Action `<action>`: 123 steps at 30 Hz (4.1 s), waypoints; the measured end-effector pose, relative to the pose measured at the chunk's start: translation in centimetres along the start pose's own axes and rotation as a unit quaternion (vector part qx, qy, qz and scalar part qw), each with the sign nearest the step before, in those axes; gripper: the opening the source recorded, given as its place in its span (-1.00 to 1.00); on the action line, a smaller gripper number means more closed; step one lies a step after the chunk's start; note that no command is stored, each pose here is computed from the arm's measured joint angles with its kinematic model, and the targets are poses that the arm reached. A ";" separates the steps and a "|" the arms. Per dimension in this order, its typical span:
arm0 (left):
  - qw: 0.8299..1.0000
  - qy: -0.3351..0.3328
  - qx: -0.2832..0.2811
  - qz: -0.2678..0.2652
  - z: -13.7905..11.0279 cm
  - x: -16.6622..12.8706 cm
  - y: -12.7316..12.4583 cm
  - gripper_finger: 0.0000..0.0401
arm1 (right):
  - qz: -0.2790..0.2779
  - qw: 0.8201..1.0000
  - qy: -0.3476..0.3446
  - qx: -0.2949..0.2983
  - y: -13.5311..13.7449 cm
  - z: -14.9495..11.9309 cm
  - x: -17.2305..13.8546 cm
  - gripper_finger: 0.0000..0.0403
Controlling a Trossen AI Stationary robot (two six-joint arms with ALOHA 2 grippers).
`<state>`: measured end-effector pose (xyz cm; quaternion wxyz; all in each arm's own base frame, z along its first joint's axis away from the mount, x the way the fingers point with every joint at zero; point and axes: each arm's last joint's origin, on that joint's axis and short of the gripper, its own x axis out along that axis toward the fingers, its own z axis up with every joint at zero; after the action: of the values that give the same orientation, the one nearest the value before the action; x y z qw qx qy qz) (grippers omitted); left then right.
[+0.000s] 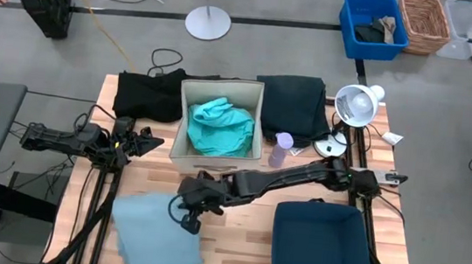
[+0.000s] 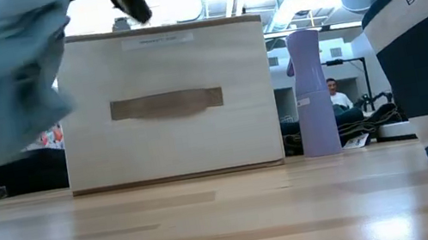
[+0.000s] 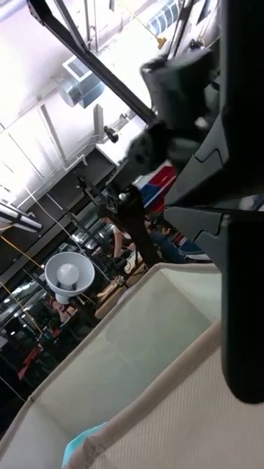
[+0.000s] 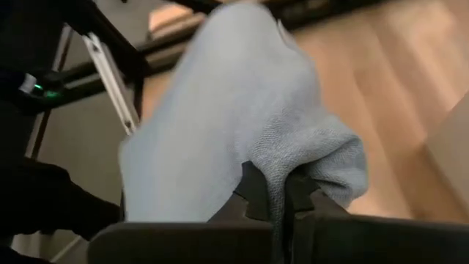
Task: Sort clothes
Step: Put the blue pants into the laundry organizer
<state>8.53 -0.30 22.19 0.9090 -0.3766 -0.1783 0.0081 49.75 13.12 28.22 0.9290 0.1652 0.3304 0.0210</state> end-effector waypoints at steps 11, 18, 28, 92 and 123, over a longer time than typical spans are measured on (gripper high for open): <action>0.999 -0.039 0.016 -0.032 0.8 0.0 -0.6 -0.95 | 0.020 0.994 -0.081 -0.067 1.3 3.9 -7.5 -1.00; 0.998 -0.046 0.018 -0.037 0.9 -0.1 -0.8 -0.95 | 0.029 0.985 -0.133 -0.106 1.9 5.7 -12.5 -1.00; 0.993 -0.091 0.028 -0.066 1.7 -0.2 -1.4 -0.95 | -0.009 0.956 -0.237 -0.174 2.0 8.0 -21.3 -1.00; 0.990 -0.113 0.025 -0.082 2.1 -0.4 -1.7 -0.95 | -0.258 0.915 -0.288 0.112 -10.9 11.6 -20.2 -0.97; 0.990 -0.110 0.027 -0.079 2.1 -0.4 -1.7 -0.95 | -0.286 0.924 -0.235 0.100 -10.3 11.1 -22.8 0.45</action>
<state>7.30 -0.12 24.57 0.8915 -0.3335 -0.3061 -0.0181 38.08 -3.24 46.83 0.9252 0.1563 0.1362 -0.3180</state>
